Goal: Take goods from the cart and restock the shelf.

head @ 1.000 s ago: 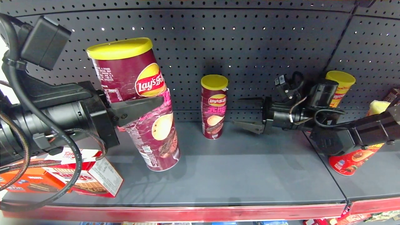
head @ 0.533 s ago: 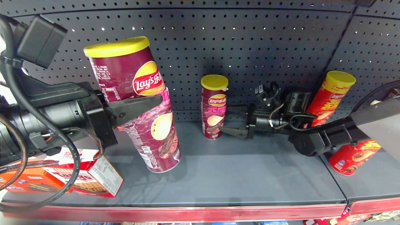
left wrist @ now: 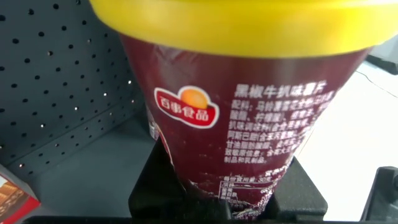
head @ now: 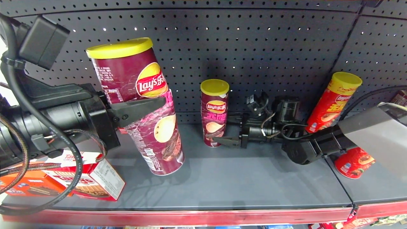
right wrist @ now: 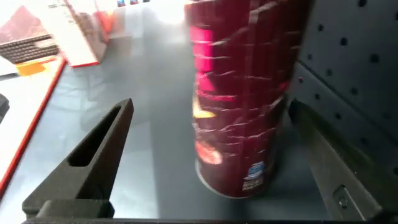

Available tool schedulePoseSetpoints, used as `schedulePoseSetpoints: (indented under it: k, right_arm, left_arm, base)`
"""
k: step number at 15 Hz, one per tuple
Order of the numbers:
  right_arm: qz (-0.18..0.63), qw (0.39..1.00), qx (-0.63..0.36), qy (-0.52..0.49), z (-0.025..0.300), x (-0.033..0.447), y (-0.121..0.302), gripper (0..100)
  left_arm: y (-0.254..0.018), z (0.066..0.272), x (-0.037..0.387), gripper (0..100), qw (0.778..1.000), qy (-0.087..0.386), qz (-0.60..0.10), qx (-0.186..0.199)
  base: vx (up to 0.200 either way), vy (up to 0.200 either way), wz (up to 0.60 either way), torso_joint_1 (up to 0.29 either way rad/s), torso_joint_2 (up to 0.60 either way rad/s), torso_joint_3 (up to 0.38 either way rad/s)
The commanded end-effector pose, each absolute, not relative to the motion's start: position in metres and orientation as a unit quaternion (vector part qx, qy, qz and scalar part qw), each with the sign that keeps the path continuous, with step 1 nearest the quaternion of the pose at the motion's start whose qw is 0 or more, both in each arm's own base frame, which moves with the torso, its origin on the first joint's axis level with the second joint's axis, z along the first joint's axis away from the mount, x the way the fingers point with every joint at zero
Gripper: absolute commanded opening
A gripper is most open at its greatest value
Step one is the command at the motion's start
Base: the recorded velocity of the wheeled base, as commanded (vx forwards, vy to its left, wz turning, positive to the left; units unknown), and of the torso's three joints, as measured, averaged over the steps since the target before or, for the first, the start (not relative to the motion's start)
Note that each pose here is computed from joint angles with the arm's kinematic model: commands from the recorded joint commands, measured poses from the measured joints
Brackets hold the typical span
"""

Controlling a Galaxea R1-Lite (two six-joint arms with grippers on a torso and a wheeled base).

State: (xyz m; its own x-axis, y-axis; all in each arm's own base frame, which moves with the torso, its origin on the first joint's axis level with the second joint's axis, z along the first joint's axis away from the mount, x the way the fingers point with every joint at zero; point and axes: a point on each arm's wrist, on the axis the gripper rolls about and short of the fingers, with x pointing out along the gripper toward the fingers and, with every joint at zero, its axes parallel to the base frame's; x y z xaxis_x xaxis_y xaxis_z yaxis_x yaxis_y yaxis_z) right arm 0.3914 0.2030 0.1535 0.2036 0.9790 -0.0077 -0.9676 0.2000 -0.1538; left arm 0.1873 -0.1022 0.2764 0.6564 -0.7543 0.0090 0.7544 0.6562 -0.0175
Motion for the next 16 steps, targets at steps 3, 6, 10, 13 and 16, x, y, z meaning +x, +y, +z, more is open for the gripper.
schedulePoseSetpoints:
  k: [3,6,10,13,16]
  right_arm:
    - [0.604,0.793,-0.065,-0.050,0.155,0.396,0.208,100]
    - [0.606,0.790,-0.066,-0.058,0.156,0.399,0.217,100]
    - [0.607,0.789,-0.062,-0.068,0.158,0.404,0.230,100]
    - [0.599,0.795,-0.062,-0.070,0.154,0.407,0.237,100]
    - [0.595,0.798,-0.061,-0.071,0.155,0.407,0.237,0]
  left_arm:
    - [-0.102,0.275,0.187,0,0.910,0.002,-0.415,-0.010]
    - [-0.102,0.274,0.187,0,0.910,0.003,-0.415,-0.010]
    - [-0.102,0.273,0.187,0,0.910,0.004,-0.415,-0.010]
    - [-0.102,0.273,0.186,0,0.910,0.005,-0.414,-0.010]
    - [-0.102,0.273,0.186,0,0.910,0.005,-0.414,-0.010]
  base:
    - [0.000,0.000,0.00,0.000,0.00,0.000]
    - [0.000,0.000,0.00,0.000,0.00,0.000]
    - [0.000,0.000,0.00,0.000,0.00,0.000]
    - [0.000,0.000,0.00,0.000,0.00,0.000]
    - [0.000,0.000,0.00,0.000,0.00,0.000]
